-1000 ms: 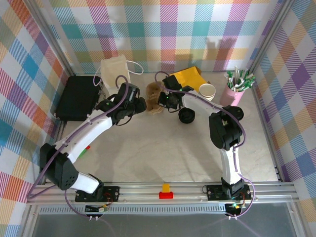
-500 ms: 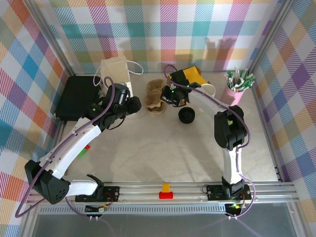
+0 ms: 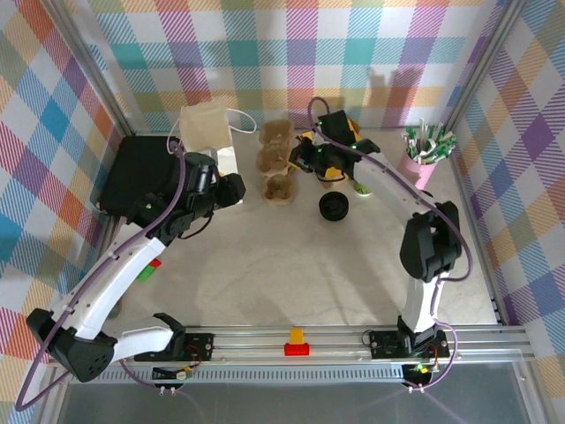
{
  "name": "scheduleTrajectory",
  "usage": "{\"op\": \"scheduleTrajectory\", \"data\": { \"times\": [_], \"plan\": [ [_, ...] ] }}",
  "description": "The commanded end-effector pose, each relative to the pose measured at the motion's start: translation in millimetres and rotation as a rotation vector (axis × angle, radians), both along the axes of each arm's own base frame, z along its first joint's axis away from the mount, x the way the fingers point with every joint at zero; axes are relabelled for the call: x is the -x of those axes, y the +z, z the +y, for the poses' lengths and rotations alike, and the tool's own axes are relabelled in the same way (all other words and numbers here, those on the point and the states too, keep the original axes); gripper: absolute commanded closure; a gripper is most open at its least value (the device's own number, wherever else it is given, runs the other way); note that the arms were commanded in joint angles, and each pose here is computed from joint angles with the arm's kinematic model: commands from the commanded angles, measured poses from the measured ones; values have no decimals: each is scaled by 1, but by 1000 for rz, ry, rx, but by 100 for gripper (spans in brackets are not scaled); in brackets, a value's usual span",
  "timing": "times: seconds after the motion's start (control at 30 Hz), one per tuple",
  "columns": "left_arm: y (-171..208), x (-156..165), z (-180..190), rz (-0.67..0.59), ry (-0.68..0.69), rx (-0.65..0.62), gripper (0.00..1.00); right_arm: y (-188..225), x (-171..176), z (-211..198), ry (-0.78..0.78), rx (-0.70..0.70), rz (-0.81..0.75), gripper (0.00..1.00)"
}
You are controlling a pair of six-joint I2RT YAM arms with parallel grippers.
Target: Pack the takeout coffee
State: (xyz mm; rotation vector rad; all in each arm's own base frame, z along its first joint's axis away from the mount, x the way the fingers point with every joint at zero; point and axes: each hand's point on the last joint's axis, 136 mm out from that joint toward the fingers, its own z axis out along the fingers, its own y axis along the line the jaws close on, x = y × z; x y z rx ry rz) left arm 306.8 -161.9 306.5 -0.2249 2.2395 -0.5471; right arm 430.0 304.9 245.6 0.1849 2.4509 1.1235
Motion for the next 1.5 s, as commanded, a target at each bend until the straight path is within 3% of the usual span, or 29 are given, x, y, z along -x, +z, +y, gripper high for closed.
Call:
{"op": "scheduleTrajectory", "data": {
  "times": [0.0,0.33,0.53,0.73,1.03,1.2,1.33,1.47],
  "plan": [
    [21,13,0,-26,-50,34,50,44,25,-14,16,-29,-98,100],
    [32,33,-53,-12,-328,227,40,69,107,-48,24,-162,-197,100],
    [16,34,-86,42,-446,362,42,58,154,-62,27,-251,-182,100],
    [-7,34,-99,86,-479,363,45,45,181,-73,1,-304,-171,100],
    [-14,48,-139,107,-645,426,59,31,197,-75,6,-325,-147,100],
    [-21,49,-145,125,-656,416,64,30,200,-77,3,-327,-151,100],
    [-22,47,-146,132,-651,410,80,30,202,-78,6,-325,-158,99],
    [-18,48,-137,119,-625,367,92,30,207,-84,28,-258,-191,78]
  ]
}}
